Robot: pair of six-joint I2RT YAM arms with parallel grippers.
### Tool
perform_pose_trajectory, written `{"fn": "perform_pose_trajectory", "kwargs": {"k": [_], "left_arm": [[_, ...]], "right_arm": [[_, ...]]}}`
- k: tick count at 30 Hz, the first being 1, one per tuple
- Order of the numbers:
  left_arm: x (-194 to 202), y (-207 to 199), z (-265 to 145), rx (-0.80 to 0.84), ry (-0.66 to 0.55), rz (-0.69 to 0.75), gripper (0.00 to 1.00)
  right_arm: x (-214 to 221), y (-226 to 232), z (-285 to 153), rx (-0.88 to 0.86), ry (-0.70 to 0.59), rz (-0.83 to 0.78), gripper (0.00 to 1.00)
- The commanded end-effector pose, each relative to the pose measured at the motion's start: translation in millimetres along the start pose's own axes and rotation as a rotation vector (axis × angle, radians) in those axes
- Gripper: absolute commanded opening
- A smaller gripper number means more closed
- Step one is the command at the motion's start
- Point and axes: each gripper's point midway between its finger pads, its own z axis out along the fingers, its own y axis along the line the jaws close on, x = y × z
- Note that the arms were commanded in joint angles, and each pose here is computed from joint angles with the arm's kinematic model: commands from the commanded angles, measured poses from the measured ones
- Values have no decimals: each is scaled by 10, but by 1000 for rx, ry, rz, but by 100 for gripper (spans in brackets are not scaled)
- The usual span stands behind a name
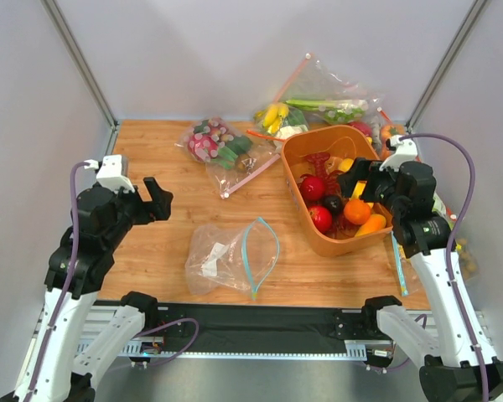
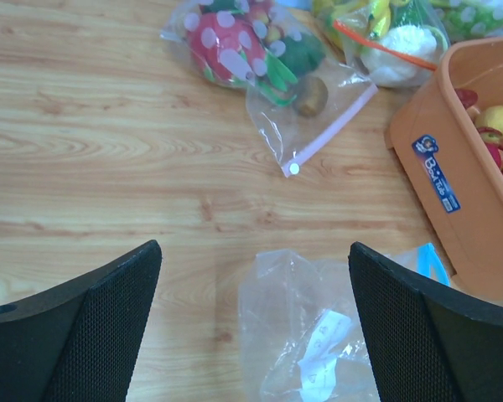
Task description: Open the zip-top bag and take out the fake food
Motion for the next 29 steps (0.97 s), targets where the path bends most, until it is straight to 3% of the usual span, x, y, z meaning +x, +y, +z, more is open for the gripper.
{"fn": "perform_pose_trajectory", "kwargs": {"k": [1,29], "left_arm": [[-43,143,-115,-71,11,59,100],[-14,99,-159,-44,38,72,99]], "right_arm": [[-204,74,-78,-30,-58,-27,100],[-167,17,-83,-6,-58,-39,100]]}}
